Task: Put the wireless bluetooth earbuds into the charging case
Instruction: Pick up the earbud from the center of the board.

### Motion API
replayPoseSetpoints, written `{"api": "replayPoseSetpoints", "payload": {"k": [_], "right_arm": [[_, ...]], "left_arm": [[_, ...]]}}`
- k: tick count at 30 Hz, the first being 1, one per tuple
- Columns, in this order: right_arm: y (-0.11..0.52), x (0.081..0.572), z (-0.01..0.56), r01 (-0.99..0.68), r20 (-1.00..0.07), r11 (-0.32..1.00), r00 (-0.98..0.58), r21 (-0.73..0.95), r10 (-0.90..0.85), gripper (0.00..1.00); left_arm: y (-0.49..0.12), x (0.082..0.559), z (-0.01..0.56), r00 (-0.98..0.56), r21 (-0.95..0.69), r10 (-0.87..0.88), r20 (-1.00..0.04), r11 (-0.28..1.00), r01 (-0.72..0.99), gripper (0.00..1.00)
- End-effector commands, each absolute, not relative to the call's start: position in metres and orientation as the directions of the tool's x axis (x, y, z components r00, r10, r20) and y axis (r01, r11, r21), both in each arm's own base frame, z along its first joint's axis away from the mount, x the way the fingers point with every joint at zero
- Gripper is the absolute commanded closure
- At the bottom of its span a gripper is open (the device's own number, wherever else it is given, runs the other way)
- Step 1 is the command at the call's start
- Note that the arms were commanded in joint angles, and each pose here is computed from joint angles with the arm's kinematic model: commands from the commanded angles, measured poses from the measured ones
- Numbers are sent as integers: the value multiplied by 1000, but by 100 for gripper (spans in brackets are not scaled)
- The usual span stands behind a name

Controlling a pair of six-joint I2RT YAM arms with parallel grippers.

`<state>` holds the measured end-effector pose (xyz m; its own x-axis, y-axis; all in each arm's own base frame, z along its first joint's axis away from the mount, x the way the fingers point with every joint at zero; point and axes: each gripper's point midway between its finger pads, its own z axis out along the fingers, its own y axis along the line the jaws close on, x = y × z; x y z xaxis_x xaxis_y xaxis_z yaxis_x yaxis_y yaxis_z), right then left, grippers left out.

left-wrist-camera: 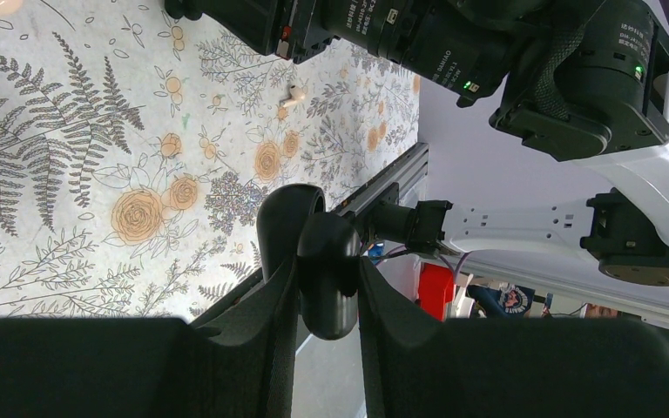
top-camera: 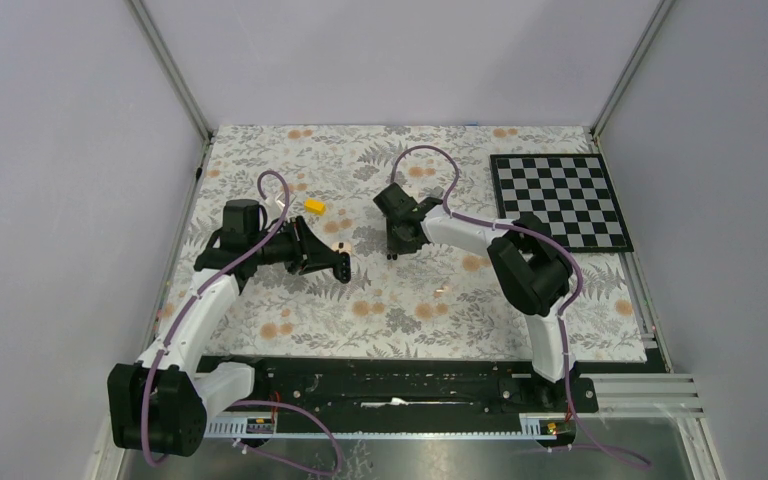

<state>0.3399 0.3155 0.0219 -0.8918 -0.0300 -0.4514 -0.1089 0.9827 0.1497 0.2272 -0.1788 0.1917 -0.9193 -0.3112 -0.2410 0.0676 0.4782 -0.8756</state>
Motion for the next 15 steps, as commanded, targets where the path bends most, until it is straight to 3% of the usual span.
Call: {"api": "replayPoseSetpoints", "payload": {"k": [1, 15], "right_arm": [[319, 337, 30, -140, -459, 978, -887, 154, -55, 73], [318, 316, 22, -189, -416, 961, -905, 200, -91, 73]], "left_arm": [[-178, 231, 198, -906, -871, -309, -290, 477, 116, 100], [-177, 232, 197, -905, -870, -310, -290, 479, 115, 100]]}}
